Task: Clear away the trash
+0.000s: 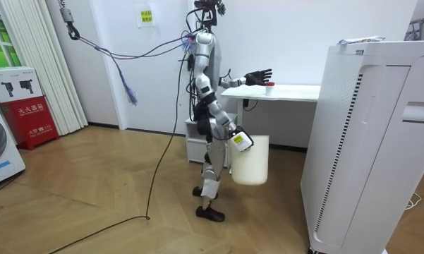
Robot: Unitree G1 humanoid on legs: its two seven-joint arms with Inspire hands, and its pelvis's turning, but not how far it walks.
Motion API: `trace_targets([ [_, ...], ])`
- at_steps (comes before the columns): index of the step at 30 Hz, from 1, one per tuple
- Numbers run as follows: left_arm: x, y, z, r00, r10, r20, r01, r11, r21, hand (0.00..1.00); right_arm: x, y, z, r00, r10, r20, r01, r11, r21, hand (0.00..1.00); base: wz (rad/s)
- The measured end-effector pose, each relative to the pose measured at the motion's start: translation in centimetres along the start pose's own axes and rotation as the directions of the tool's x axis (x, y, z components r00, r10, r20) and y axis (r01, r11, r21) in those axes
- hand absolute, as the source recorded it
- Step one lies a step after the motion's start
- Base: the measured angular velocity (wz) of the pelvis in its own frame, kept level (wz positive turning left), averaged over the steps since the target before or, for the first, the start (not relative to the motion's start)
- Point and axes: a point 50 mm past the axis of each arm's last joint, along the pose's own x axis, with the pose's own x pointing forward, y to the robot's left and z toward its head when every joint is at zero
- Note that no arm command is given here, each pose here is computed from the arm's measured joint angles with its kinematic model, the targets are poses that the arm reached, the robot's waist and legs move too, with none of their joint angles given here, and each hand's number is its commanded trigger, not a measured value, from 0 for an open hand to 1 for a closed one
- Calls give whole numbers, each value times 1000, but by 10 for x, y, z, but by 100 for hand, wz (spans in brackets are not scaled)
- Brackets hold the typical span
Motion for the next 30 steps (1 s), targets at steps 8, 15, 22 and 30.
trace_targets([
  [8,0,7,6,999,22,28,-23,1000,6,0,3,-4,6,1000,-7,9,7,1000,-2,100,28],
  [15,-2,13,6,999,37,25,-38,999,16,0,0,-3,-3,999,39,-24,-40,999,-25,100,2],
  [22,-9,9,8,1000,-8,22,7,1000,8,0,-1,6,-11,992,111,-63,-115,992,-48,100,3],
  [30,-9,10,14,999,1,49,-1,1000,-4,0,-3,7,-20,986,132,-103,-137,990,-43,100,3],
])
